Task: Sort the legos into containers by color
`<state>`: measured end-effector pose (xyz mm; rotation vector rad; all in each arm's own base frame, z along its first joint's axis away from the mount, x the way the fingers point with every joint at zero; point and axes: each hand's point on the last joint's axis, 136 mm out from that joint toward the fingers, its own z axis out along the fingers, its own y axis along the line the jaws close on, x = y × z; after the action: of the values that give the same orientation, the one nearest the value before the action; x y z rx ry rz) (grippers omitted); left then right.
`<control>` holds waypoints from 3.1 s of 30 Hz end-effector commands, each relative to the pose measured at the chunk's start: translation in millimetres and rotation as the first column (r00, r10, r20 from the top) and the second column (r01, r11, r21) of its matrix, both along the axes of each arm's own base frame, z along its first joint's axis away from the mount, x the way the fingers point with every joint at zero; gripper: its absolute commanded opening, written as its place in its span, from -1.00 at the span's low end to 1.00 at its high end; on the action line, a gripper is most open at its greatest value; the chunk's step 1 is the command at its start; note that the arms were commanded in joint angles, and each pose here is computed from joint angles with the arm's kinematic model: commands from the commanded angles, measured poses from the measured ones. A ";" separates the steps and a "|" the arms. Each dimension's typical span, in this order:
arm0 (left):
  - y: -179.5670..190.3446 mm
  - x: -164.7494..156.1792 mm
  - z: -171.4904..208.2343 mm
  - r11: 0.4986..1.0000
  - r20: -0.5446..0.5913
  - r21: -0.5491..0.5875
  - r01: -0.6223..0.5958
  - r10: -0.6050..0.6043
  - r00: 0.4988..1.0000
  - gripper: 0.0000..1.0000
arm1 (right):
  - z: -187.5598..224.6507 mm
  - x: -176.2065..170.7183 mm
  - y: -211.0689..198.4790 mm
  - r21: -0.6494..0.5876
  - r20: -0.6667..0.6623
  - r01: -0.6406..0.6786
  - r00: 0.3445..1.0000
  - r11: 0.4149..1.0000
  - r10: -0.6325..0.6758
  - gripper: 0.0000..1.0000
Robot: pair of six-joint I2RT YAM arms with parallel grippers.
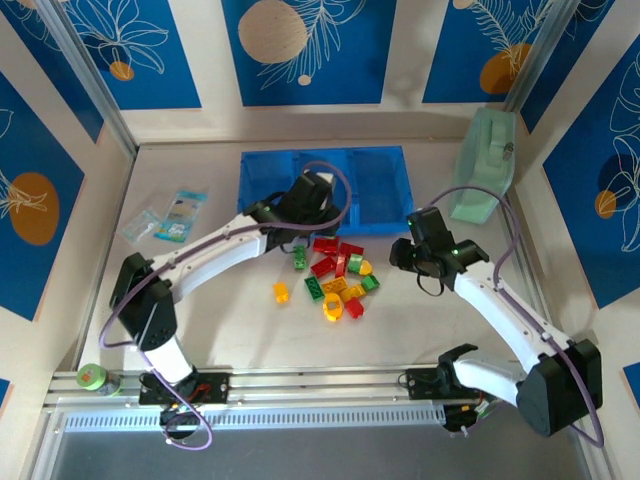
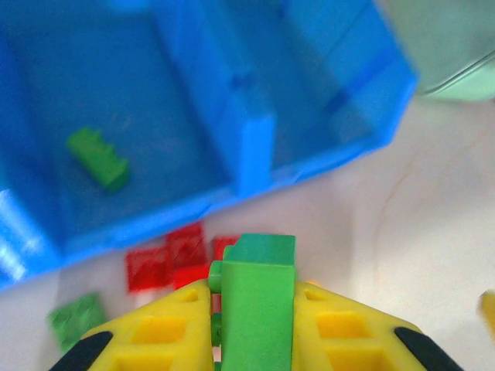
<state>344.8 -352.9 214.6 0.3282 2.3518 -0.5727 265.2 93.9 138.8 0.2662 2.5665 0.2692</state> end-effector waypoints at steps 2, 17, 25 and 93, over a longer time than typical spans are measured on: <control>-43.3 20.5 10.9 0.993 0.031 -0.004 0.115 -0.115 0.993 -0.52 | 1.7 -8.5 -3.0 0.025 -0.006 -0.007 1.000 1.000 0.007 -0.17; -100.3 92.8 -11.0 0.992 0.020 -0.020 0.124 -0.123 0.992 -0.47 | 20.4 -19.7 -6.1 0.109 0.114 -0.062 0.992 0.992 0.050 -0.15; -100.8 123.1 -15.8 0.994 0.036 -0.070 0.082 -0.080 0.996 -0.45 | 22.9 -19.2 0.7 0.144 0.125 -0.085 0.990 0.986 0.067 -0.16; 167.6 -98.4 -107.7 0.976 0.003 0.076 -0.206 0.206 0.978 0.38 | -105.8 -18.7 67.3 -0.110 -0.392 -0.241 0.902 0.964 0.181 0.04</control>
<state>246.4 -191.6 108.3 0.1548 2.3886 -0.3985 240.8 157.9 27.5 -0.0448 3.0101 0.0975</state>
